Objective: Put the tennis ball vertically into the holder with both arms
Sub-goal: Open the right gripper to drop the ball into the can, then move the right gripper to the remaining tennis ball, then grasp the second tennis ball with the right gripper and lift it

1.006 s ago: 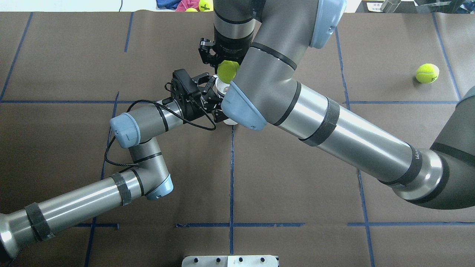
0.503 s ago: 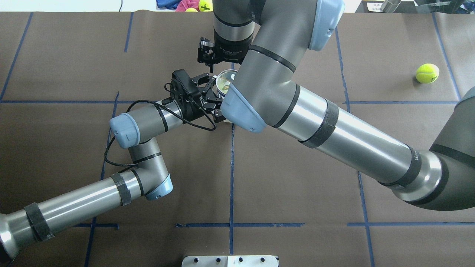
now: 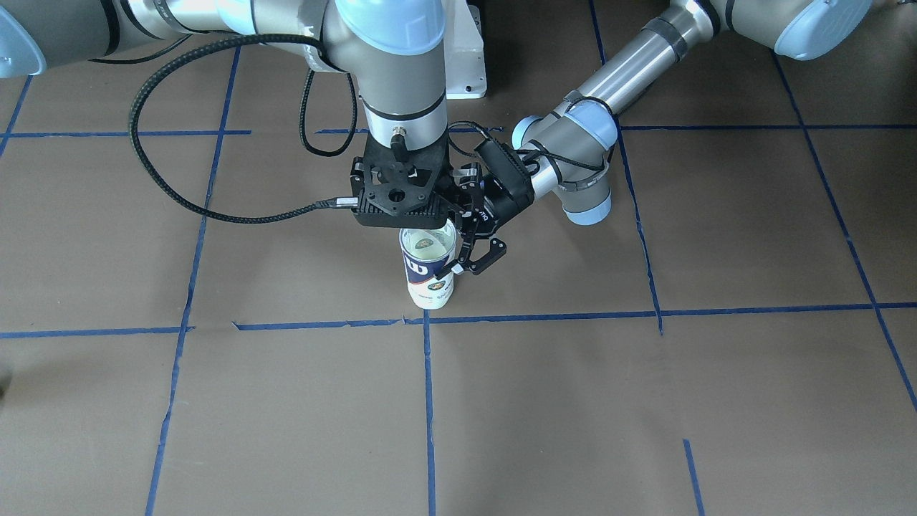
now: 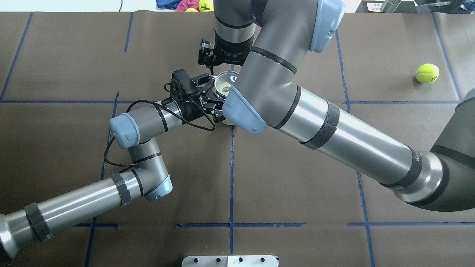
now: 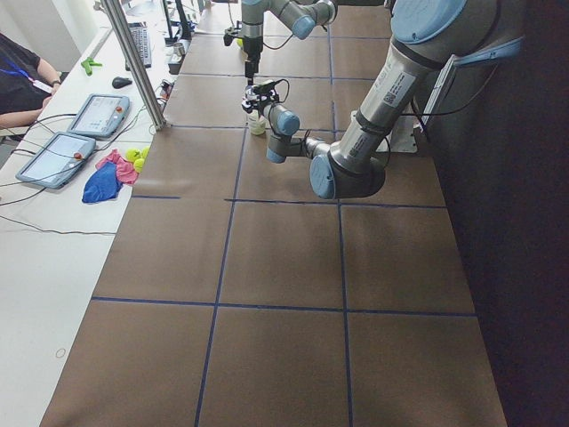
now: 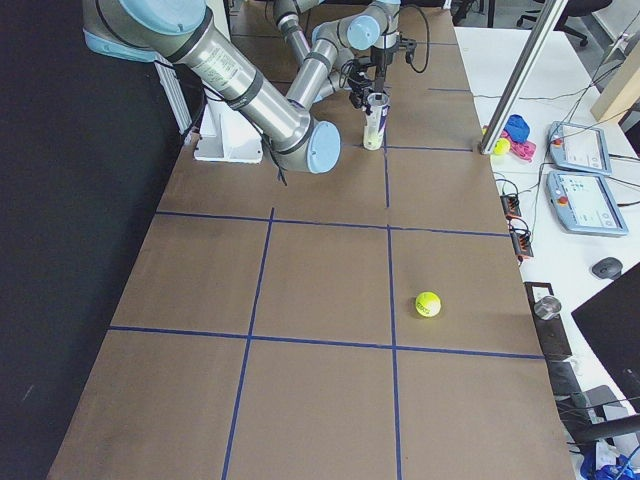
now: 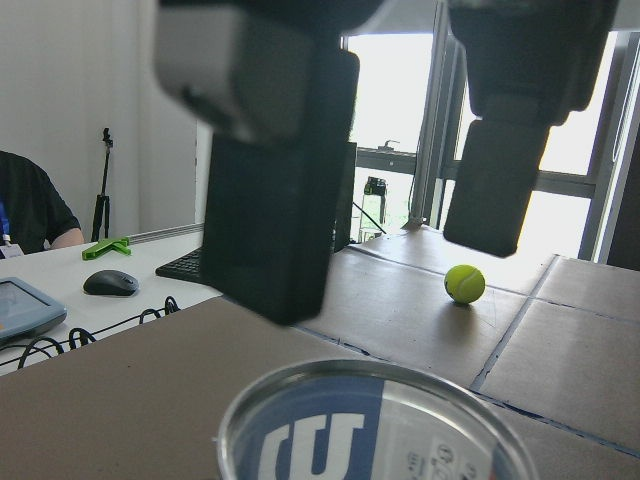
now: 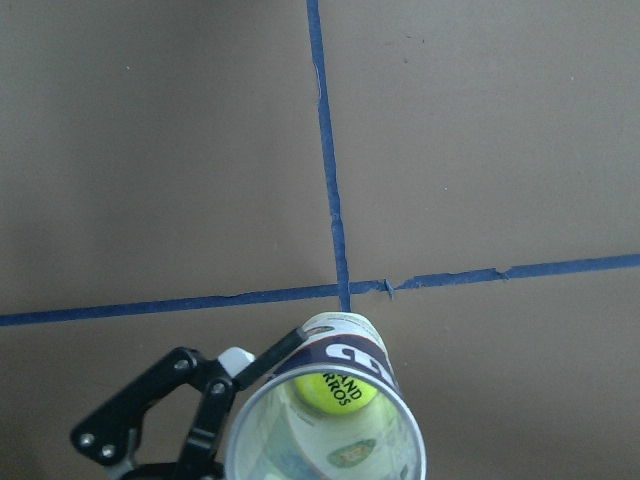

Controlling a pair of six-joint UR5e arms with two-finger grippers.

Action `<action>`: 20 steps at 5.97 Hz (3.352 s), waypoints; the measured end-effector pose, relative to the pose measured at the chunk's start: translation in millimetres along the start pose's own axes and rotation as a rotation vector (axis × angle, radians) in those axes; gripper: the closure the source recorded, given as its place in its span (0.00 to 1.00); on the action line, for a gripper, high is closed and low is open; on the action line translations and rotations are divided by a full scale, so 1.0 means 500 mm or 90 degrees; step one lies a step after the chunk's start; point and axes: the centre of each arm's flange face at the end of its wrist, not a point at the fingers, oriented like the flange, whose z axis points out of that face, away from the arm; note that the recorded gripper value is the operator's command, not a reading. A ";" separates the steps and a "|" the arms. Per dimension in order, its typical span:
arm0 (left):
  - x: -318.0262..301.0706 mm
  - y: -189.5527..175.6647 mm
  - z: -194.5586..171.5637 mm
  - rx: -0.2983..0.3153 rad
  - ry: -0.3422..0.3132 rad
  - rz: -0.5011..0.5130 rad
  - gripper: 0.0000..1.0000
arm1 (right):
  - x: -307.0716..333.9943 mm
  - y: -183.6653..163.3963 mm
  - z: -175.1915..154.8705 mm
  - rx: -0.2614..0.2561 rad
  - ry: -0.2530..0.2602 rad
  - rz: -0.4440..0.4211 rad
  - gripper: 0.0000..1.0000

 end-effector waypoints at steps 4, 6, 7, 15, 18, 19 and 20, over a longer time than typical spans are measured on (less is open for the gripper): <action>-0.001 -0.002 0.000 0.001 0.000 0.000 0.14 | 0.375 -0.200 0.009 -0.005 0.034 -0.146 0.01; -0.001 -0.002 -0.001 0.001 0.000 0.000 0.14 | 0.693 -0.309 0.037 -0.014 0.058 -0.256 0.01; -0.001 -0.002 -0.001 0.001 0.000 0.000 0.13 | 0.838 -0.347 0.074 -0.019 0.061 -0.304 0.01; -0.003 -0.004 -0.002 0.002 -0.001 0.001 0.13 | 1.272 -0.360 0.346 -0.032 0.120 -0.426 0.01; -0.003 -0.003 -0.002 0.002 -0.001 0.001 0.13 | 1.263 -0.346 0.398 -0.053 0.151 -0.437 0.84; -0.003 -0.003 -0.002 0.002 -0.001 0.001 0.13 | 1.262 -0.344 0.405 -0.055 0.155 -0.439 0.95; -0.003 -0.003 -0.002 0.002 -0.001 0.001 0.13 | 1.249 -0.351 0.398 -0.049 0.154 -0.439 0.97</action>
